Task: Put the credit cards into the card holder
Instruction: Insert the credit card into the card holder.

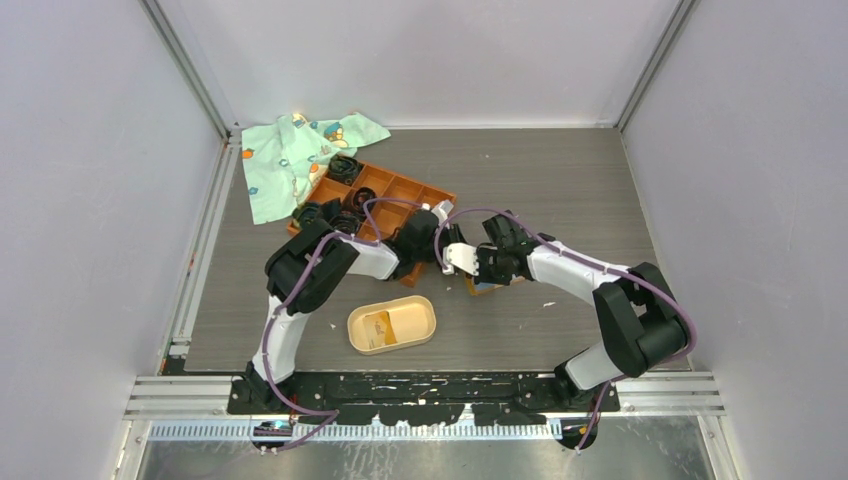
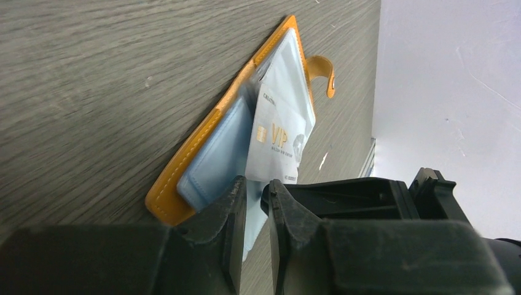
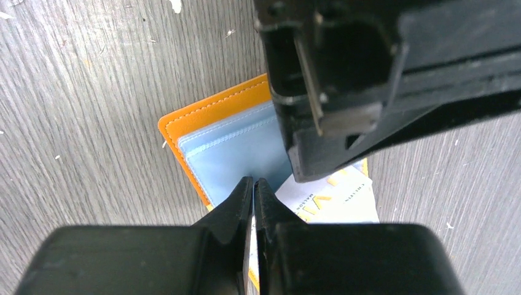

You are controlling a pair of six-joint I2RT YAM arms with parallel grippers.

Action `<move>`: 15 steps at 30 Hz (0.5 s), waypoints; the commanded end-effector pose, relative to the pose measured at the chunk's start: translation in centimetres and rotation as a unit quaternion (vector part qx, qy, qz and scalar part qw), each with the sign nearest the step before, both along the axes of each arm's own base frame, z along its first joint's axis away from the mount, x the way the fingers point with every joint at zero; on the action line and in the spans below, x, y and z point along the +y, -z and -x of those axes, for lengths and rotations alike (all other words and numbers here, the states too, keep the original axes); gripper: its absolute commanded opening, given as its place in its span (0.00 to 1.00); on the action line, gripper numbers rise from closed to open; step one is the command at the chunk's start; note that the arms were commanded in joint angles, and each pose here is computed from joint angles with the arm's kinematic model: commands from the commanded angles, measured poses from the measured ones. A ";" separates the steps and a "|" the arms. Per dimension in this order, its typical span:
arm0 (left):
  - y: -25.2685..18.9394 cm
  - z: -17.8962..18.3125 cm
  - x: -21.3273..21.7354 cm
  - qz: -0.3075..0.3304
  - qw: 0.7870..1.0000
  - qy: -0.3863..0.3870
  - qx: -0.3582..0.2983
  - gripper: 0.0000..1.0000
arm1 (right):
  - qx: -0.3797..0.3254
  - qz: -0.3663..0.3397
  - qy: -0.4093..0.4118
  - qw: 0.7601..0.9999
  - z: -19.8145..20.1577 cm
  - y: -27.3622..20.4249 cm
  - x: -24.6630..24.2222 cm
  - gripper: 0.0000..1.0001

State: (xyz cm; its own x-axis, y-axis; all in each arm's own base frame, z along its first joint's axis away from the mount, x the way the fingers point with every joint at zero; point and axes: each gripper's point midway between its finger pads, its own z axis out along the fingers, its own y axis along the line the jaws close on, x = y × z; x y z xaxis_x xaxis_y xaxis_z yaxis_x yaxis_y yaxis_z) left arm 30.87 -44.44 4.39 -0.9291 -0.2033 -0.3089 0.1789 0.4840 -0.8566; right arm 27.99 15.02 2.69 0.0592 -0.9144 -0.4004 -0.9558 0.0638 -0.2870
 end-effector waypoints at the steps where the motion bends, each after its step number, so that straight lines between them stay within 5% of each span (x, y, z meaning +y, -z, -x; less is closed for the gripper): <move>1: 1.0 -0.7 2.8 -0.047 0.998 -0.030 0.027 0.21 | -0.006 -0.029 0.007 1.000 -0.4 -1.8 0.6 0.11; 9: -0.2 -0.9 3.2 -0.056 0.998 -0.029 0.012 0.23 | 0.037 -0.069 -0.004 0.997 1.1 -2.9 1.4 0.18; 15: -3.4 -0.5 3.5 -0.048 0.998 -0.016 -0.025 0.23 | 0.095 -0.173 -0.014 0.980 3.3 -7.3 1.6 0.26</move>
State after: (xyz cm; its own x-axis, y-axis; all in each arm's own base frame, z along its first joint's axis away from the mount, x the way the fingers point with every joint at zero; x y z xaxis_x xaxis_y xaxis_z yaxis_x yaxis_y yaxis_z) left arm 31.22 -41.52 4.25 -0.9320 -0.2081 -0.2967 0.1273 0.5785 -0.8057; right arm 25.69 15.36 4.73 -0.0218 -0.8457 -0.5331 -0.9868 0.1038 -0.1243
